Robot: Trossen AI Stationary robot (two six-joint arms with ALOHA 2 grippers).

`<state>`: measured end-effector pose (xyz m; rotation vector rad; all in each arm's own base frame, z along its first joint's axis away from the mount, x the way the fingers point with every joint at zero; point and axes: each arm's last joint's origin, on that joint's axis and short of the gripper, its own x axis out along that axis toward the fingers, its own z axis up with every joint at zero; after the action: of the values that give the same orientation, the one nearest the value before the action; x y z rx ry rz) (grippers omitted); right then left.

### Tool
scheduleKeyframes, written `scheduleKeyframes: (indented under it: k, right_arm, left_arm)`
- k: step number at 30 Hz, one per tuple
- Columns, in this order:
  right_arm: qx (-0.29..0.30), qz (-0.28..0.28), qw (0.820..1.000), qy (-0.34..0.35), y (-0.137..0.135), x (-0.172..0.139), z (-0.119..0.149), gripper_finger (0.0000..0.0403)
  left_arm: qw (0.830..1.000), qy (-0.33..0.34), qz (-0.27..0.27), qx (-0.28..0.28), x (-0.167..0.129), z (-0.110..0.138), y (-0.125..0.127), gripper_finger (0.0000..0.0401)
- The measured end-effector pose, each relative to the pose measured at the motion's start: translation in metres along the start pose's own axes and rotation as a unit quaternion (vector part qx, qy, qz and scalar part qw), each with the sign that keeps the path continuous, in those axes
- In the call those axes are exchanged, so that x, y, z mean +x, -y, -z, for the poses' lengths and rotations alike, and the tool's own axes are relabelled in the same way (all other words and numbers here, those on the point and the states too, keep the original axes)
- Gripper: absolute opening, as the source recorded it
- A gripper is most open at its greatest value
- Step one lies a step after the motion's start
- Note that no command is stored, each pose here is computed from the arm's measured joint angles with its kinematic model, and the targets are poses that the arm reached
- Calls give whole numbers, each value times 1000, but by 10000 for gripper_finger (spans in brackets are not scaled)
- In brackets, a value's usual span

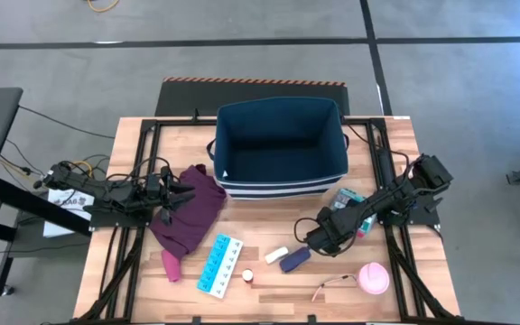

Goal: Pick & place medical supplies in basket/bin
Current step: Put the transparent first aid kit into the blue bin

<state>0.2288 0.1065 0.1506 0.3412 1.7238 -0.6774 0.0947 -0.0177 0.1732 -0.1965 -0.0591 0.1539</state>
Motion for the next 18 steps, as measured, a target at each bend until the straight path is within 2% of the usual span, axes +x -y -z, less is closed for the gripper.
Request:
scheduleKeyframes:
  k: [6,11,18]
  right_arm:
    - [-1,-8,1000,2,-2,-2,-1,9]
    - [-2,-53,999,2,-13,-22,-4,12]
    - [-31,-137,989,48,-36,-74,-1,6]
  left_arm:
    - [1000,0,0,0,0,0,0,114]
    - [1000,0,0,0,0,0,0,114]
    - [1000,0,0,0,0,0,0,114]
